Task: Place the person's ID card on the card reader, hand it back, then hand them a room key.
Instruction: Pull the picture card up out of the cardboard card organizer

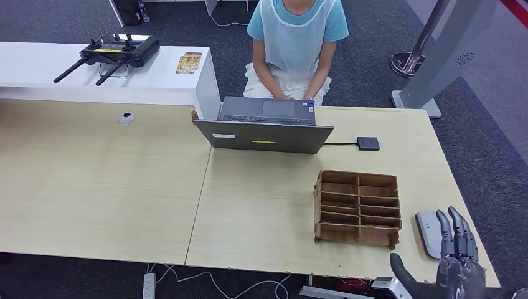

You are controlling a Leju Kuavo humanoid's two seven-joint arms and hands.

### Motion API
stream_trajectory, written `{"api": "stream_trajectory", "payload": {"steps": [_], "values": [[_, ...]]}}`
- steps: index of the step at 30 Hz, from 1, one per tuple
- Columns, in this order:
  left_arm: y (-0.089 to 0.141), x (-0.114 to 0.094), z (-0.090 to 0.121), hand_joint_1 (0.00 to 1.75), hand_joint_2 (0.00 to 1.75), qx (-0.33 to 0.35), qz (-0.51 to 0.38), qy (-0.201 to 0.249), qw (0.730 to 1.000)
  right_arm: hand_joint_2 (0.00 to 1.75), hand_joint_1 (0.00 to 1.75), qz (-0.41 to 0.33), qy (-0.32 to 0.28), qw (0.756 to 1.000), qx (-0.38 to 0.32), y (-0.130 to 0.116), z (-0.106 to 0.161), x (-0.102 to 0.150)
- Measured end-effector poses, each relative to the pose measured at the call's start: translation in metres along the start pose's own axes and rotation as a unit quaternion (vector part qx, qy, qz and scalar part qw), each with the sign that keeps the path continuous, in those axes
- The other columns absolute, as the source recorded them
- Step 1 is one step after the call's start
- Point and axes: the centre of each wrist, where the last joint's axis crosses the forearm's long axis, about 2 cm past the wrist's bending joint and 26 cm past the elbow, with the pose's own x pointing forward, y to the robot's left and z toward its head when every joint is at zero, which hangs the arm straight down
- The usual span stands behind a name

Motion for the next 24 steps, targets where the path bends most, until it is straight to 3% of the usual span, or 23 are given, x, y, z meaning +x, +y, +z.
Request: {"api": "stream_trajectory", "payload": {"steps": [7,24], "values": [[0.000,0.001,0.000,0.00,0.00,-0.003,-0.010,-0.001,1.000,1.75,0.00,0.075,-0.034,0.996,0.025,0.008,0.001,-0.003],[-0.001,0.002,0.000,0.00,0.00,-0.007,-0.023,-0.002,1.000,1.75,0.00,0.130,-0.086,0.985,0.077,0.033,-0.023,-0.024]]}}
